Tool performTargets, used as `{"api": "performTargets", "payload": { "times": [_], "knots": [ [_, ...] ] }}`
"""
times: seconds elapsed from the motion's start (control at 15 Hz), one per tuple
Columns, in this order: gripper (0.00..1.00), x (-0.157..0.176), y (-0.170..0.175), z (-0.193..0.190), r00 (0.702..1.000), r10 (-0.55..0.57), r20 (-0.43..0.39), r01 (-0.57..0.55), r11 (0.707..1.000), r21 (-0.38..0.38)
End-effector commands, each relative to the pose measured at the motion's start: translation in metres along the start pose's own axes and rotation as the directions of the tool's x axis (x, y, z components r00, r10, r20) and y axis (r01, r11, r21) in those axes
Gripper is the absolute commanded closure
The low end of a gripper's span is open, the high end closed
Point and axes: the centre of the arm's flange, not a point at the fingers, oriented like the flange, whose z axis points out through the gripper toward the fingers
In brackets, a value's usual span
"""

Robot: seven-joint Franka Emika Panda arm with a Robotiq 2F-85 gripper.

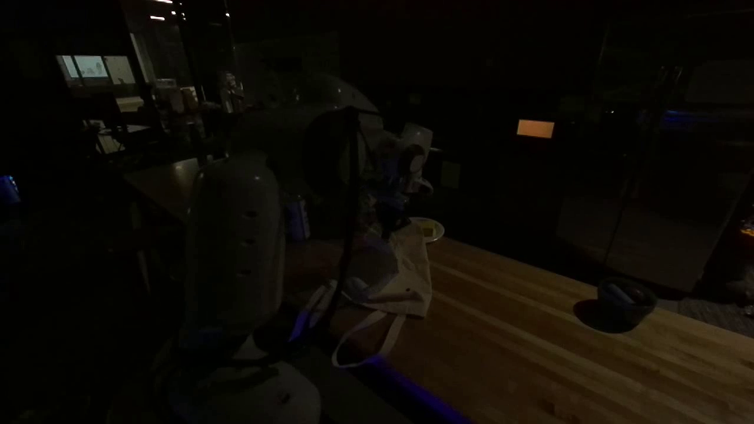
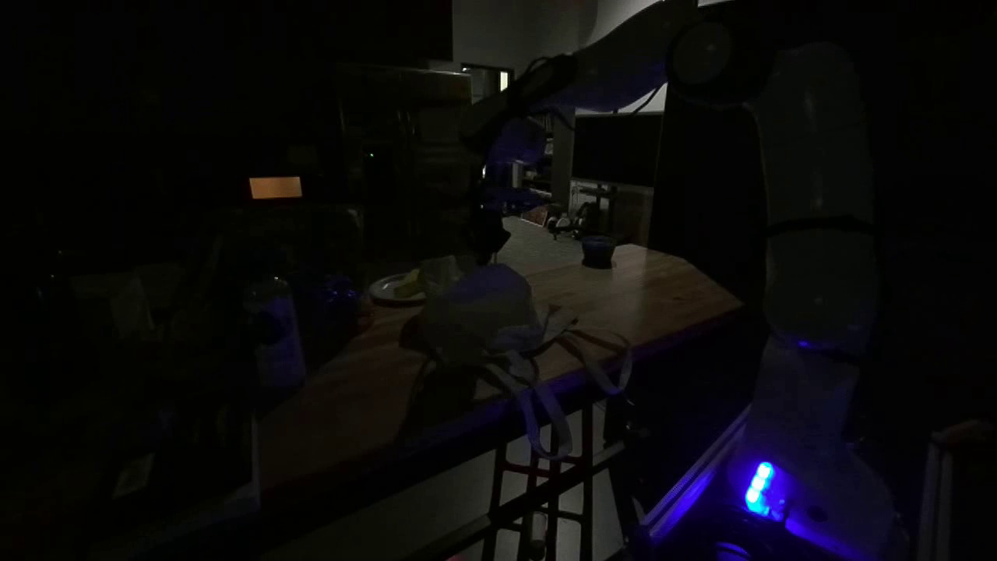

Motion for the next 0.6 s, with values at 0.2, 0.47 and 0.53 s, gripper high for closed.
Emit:
{"api": "performTargets", "payload": {
  "times": [0.2, 0.47, 0.53],
  "knots": [
    [0.99, 0.009, 0.078, -0.017, 0.985, 0.170, -0.023, -0.169, 0.985, 0.012],
    [0.99, -0.001, 0.125, -0.024, 0.962, 0.270, -0.043, -0.269, 0.963, 0.023],
    [0.99, -0.006, 0.138, -0.025, 0.954, 0.295, -0.046, -0.294, 0.955, 0.028]
  ]
}}
